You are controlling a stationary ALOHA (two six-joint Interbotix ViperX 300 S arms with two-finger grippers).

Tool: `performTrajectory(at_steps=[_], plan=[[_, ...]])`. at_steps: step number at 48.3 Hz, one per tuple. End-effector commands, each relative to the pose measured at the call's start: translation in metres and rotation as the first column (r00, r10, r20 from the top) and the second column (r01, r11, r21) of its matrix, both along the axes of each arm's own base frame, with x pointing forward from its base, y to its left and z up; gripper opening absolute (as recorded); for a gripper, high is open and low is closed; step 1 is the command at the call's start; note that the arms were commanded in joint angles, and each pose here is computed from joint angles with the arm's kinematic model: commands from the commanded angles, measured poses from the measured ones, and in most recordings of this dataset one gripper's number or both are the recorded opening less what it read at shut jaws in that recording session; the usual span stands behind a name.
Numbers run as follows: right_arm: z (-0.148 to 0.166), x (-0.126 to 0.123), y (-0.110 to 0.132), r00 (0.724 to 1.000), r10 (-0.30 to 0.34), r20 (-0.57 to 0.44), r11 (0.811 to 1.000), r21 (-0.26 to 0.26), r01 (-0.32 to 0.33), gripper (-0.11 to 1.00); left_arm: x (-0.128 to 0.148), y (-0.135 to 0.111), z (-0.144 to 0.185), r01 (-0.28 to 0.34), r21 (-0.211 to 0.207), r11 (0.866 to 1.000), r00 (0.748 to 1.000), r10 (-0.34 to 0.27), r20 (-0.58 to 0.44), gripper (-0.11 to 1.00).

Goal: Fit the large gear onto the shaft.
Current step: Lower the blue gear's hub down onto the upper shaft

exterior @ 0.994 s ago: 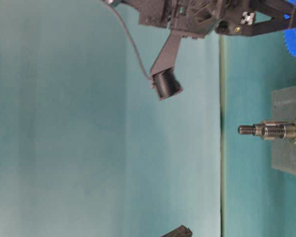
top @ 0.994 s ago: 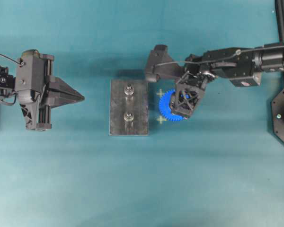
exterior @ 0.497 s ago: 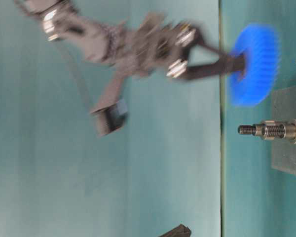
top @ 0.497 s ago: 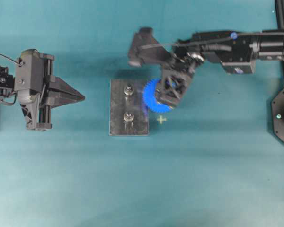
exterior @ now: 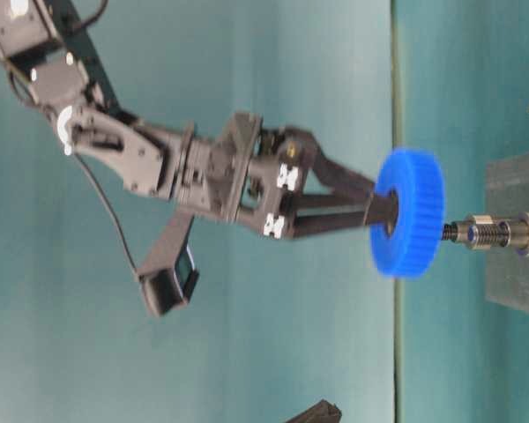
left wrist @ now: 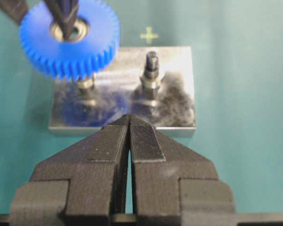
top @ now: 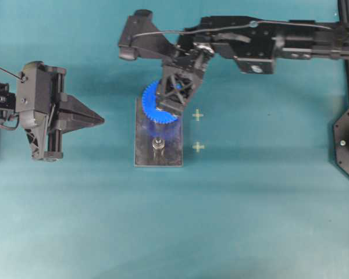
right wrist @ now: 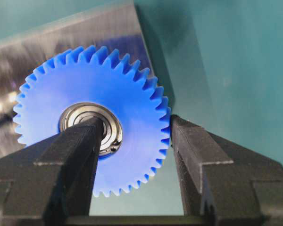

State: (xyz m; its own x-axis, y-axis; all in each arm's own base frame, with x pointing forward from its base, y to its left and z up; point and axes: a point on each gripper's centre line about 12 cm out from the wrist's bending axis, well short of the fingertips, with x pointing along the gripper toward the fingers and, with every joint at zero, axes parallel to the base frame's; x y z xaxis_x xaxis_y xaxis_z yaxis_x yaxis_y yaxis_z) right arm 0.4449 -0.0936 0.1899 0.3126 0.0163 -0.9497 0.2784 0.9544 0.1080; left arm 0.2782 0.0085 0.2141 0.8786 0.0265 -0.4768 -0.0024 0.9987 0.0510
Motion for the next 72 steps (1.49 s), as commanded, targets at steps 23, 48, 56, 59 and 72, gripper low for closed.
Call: performTrajectory(at_steps=[23,48,56,59,72], plan=[[0.006,0.017,-0.003,1.000,0.004,0.004,1.000,0.002,-0.004,0.50,-0.002,-0.002,0.001,0.007,-0.001,1.000,1.000,-0.007,0.012,0.00],[0.004,0.016,-0.004,1.000,-0.005,-0.010,1.000,0.008,0.005,0.50,-0.007,-0.002,0.003,-0.019,-0.056,0.998,0.999,0.022,0.047,0.00],[0.005,0.016,-0.005,1.000,-0.011,-0.011,1.000,0.001,0.011,0.55,-0.009,-0.002,0.005,-0.018,-0.054,0.998,0.998,0.021,0.054,0.00],[0.004,0.016,-0.005,1.000,-0.006,-0.016,1.000,-0.008,0.006,0.67,-0.009,-0.002,0.004,-0.019,-0.056,0.998,0.998,0.022,0.053,0.00],[0.013,0.013,-0.007,1.000,-0.005,-0.028,1.000,-0.022,0.004,0.69,-0.009,-0.002,0.004,-0.019,-0.056,0.998,0.998,0.022,0.051,0.00]])
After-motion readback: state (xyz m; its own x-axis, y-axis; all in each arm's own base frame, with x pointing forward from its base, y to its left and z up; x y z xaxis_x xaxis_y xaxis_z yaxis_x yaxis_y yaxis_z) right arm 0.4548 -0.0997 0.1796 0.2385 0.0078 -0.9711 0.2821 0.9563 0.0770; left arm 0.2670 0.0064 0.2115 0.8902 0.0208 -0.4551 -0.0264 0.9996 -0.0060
